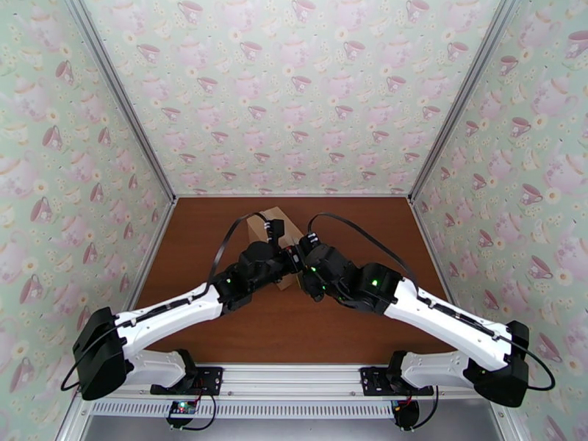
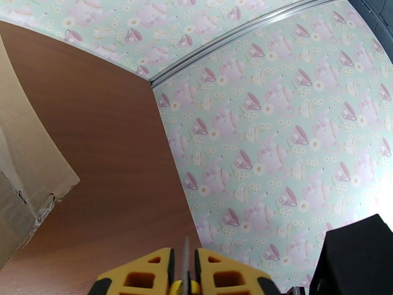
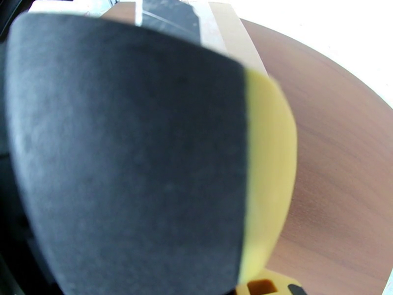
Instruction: Unpack the express box
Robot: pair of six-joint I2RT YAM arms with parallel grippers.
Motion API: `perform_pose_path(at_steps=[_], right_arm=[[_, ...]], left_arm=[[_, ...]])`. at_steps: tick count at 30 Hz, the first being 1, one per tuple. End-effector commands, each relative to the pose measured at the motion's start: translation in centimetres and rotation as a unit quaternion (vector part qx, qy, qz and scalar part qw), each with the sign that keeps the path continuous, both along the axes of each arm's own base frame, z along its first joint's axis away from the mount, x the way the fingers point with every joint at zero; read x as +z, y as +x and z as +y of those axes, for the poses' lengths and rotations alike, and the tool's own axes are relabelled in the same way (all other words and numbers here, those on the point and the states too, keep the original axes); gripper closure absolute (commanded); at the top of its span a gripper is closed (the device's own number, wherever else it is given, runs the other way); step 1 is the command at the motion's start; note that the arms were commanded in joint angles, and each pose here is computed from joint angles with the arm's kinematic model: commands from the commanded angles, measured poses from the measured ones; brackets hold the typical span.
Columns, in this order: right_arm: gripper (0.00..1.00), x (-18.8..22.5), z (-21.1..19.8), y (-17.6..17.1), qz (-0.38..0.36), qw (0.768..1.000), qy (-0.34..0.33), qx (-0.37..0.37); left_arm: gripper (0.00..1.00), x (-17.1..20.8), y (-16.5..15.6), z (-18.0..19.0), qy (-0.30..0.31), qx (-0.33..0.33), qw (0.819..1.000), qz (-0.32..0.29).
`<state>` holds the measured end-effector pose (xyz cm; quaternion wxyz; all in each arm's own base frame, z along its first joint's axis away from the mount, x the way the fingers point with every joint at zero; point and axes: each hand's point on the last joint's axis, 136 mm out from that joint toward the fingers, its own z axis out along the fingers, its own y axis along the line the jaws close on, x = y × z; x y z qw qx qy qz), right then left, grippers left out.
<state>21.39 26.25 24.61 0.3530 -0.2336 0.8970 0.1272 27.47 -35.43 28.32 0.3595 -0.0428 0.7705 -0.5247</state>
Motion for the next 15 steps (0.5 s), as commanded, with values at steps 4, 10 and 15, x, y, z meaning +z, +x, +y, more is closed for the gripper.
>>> perform_pose_path(at_steps=[4, 10, 15], right_arm=[[1.0, 1.4, 0.2, 0.6, -0.015, 1.0, 0.011, -0.005], [1.0, 1.2, -0.3, 0.7, -0.016, 1.0, -0.005, -0.013], [1.0, 1.2, -0.1, 0.8, -0.012, 1.0, -0.007, -0.012]], left_arm=[[0.43, 0.8, -0.9, 0.7, -0.018, -0.01, 1.0, 0.008], [0.44, -0.2, -1.7, 2.4, -0.005, 0.003, 1.0, 0.02], [0.48, -0.7, -2.1, 3.1, -0.002, 0.007, 1.0, 0.026]])
